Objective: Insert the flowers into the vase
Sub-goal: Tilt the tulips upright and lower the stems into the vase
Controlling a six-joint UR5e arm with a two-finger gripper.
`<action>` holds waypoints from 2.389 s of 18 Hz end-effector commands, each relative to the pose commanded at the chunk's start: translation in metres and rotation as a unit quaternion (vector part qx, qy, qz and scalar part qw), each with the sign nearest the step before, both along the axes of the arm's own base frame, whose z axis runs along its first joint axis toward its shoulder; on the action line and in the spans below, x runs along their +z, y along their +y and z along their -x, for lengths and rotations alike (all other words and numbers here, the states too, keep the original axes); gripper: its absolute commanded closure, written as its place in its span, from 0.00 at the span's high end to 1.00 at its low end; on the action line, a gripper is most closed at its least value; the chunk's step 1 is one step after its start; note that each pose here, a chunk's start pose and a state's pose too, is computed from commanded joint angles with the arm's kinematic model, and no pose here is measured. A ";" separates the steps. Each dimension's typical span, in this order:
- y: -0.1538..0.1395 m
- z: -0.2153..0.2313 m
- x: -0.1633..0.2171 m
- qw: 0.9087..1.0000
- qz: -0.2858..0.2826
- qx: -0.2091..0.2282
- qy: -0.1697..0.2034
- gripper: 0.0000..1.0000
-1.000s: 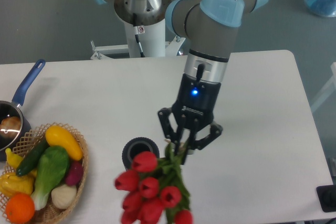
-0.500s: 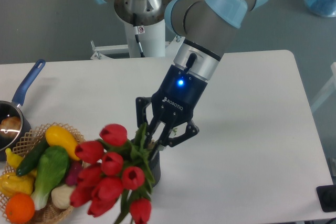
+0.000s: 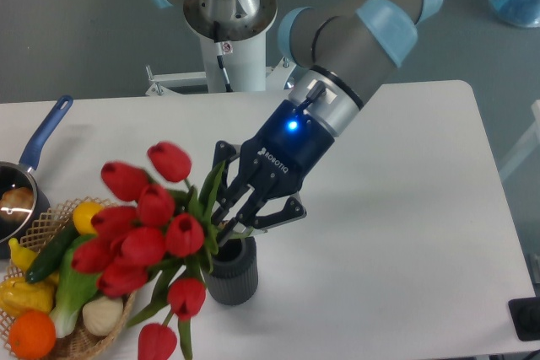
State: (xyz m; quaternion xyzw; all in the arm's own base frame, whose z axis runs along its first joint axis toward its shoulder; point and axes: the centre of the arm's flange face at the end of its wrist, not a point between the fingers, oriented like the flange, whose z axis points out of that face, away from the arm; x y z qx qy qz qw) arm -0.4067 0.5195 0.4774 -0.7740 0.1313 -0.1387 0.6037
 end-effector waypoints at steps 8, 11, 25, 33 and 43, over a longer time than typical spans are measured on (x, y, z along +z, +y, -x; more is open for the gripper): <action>-0.026 0.009 -0.061 0.992 -0.101 -0.052 -0.055 0.21; -0.028 0.009 -0.062 0.991 -0.110 -0.055 -0.061 0.18; -0.017 0.003 -0.095 0.983 -0.151 -0.079 -0.072 0.15; -0.019 -0.003 -0.123 0.979 -0.174 -0.083 -0.072 0.14; -0.022 -0.006 -0.133 0.978 -0.171 -0.080 -0.084 0.15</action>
